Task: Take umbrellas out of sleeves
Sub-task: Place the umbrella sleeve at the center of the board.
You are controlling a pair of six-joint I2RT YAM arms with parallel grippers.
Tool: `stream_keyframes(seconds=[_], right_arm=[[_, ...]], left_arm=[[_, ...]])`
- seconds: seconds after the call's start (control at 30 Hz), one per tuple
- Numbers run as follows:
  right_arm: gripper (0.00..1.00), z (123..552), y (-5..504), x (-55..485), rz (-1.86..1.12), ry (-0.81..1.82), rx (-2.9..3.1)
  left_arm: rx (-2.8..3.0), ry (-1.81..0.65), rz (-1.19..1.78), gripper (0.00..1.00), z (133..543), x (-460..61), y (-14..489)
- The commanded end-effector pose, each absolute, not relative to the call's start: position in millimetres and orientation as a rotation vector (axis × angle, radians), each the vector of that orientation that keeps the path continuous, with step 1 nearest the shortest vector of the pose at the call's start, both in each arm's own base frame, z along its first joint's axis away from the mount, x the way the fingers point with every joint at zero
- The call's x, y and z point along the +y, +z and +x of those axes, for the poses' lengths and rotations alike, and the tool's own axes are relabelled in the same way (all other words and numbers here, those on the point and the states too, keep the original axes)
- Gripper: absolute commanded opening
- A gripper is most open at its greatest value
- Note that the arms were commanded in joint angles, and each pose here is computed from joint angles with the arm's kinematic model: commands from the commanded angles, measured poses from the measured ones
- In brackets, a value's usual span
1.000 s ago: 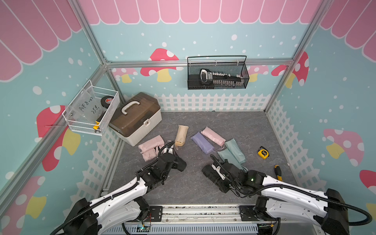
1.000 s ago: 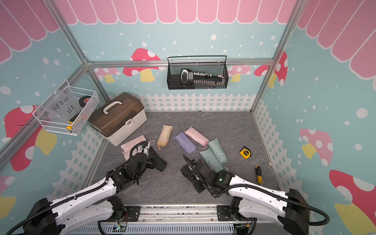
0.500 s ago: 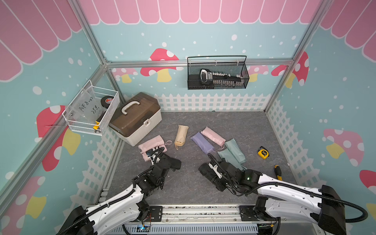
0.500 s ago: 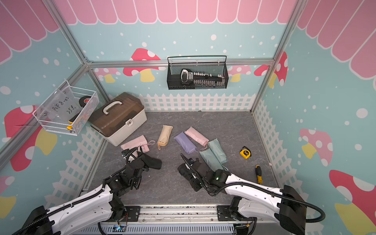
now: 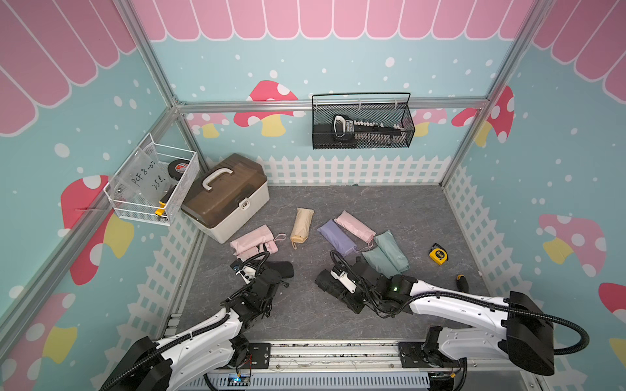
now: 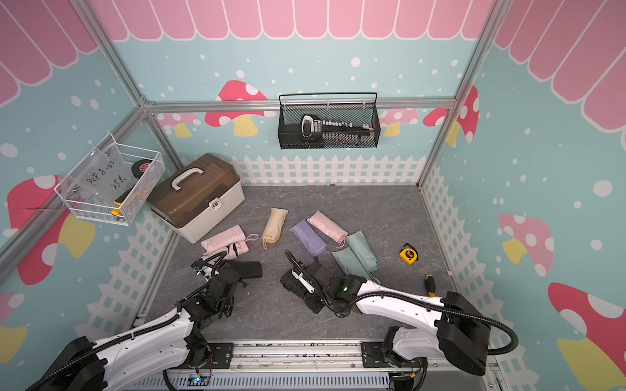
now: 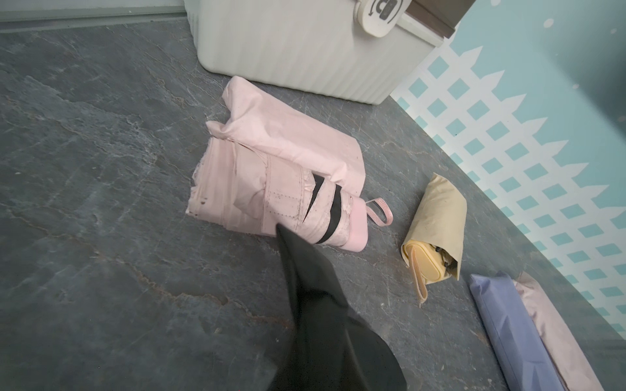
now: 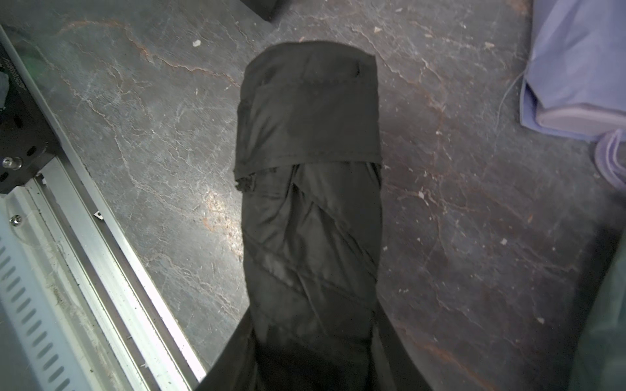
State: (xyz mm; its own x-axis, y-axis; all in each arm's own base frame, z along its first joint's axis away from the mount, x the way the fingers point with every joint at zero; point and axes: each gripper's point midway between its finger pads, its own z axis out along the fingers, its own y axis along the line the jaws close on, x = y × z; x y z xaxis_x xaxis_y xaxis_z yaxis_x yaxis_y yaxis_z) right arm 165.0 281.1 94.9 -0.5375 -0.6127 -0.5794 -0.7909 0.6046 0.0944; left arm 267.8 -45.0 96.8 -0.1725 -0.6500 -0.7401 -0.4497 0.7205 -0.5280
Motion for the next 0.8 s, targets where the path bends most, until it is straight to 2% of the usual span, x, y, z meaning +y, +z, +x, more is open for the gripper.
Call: stream_keyframes(seconds=[0.0,0.03,0.07,0.37,0.53,0.67,0.77], right_arm=[[0.10,176,123,312,-1.193,0.534,2.152],[0.10,177,124,315,-1.209,0.539,2.142],[0.10,177,124,319,-1.228,0.544,2.134],[0.12,166,121,363,-1.580,0.635,1.915],[0.13,161,113,385,-1.728,0.685,1.810],[0.13,155,113,402,-1.769,0.765,1.757],[0.13,148,113,415,-1.807,0.785,1.705]], left_arm=[[1.735,-0.268,-0.929,0.49,274,-40,111],[1.742,-0.264,-0.925,0.82,274,-40,111],[1.748,-0.258,-0.923,0.98,274,-39,111],[1.825,-0.266,-0.868,0.99,265,-38,132],[1.970,-0.196,-0.961,0.99,249,-32,138],[2.079,-0.038,-1.034,0.99,238,-22,145],[2.104,-0.014,-1.022,1.00,242,-24,154]])
